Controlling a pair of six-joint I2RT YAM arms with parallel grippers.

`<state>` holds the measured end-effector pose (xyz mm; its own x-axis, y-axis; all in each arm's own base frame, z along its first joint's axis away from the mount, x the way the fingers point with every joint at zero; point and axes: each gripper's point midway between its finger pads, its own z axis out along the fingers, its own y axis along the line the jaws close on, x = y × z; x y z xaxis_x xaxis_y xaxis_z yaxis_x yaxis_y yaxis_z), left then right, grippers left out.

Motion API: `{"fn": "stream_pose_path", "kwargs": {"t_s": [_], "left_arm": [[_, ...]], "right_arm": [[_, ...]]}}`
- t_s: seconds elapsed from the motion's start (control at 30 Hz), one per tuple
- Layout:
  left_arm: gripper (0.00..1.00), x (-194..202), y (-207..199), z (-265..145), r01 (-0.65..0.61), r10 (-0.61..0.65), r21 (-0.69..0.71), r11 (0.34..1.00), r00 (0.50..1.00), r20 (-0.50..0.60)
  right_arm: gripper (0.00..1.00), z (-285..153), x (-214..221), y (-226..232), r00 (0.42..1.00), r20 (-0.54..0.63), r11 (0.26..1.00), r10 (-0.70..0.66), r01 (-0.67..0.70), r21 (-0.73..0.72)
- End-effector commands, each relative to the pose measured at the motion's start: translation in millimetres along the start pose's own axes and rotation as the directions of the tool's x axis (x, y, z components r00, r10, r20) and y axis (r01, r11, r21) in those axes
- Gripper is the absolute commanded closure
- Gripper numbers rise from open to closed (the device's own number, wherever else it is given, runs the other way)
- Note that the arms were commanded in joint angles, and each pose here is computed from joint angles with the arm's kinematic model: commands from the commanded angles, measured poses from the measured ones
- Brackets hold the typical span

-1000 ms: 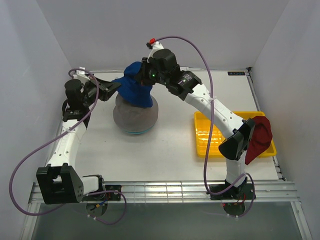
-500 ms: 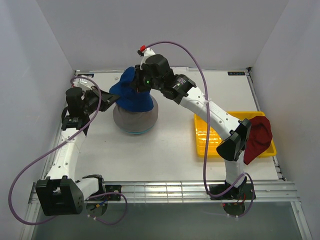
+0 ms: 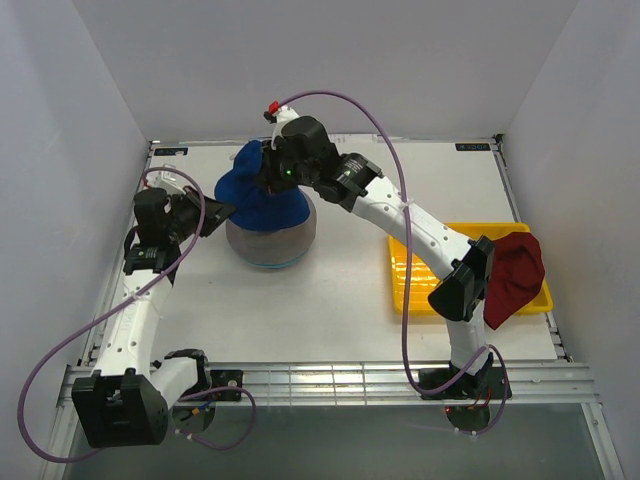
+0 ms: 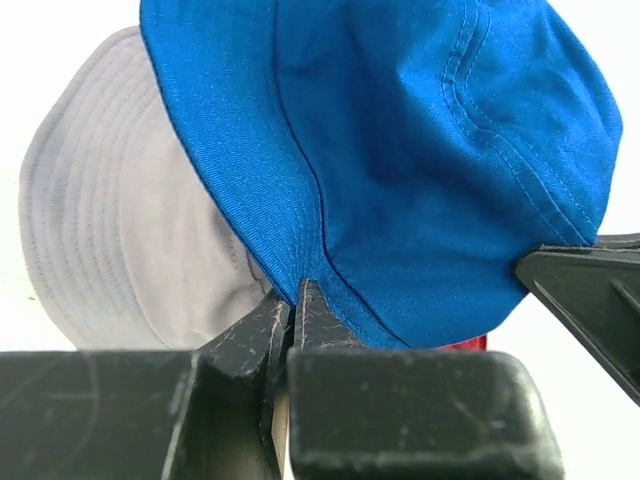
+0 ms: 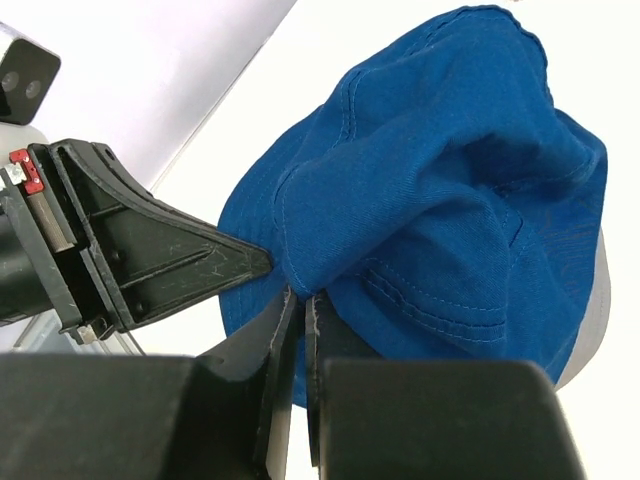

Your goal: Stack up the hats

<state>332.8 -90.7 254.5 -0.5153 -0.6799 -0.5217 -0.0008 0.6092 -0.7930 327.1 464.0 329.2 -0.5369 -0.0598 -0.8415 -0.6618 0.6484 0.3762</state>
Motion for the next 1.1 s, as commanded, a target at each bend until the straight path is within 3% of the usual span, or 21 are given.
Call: {"fn": "stream_pose_path", "kwargs": {"t_s": [0.0,0.63,0.9,1.07], "left_arm": [[0.87,3,16,-5,-0.026,0.027,-0.064,0.998,1.0,0.017],[0.87,21,49,-7,-0.023,0.024,-0.152,0.988,1.0,0.002],[0.87,21,51,-6,-0.033,0.033,-0.158,0.987,0.999,0.001],[0.78,19,50,-6,-0.038,0.039,-0.156,0.987,0.999,0.003]], "right_arm": [[0.92,-4,-13,5,0.999,0.037,0.999,-0.033,0.034,-0.019],[0.58,-19,-19,0,0.998,0.044,0.999,-0.046,0.046,0.008],[0.53,-45,-20,-45,0.991,0.008,0.991,0.134,-0.134,0.01],[0.52,-62,2,-93,0.965,-0.062,0.967,0.256,-0.256,0.013]]}}
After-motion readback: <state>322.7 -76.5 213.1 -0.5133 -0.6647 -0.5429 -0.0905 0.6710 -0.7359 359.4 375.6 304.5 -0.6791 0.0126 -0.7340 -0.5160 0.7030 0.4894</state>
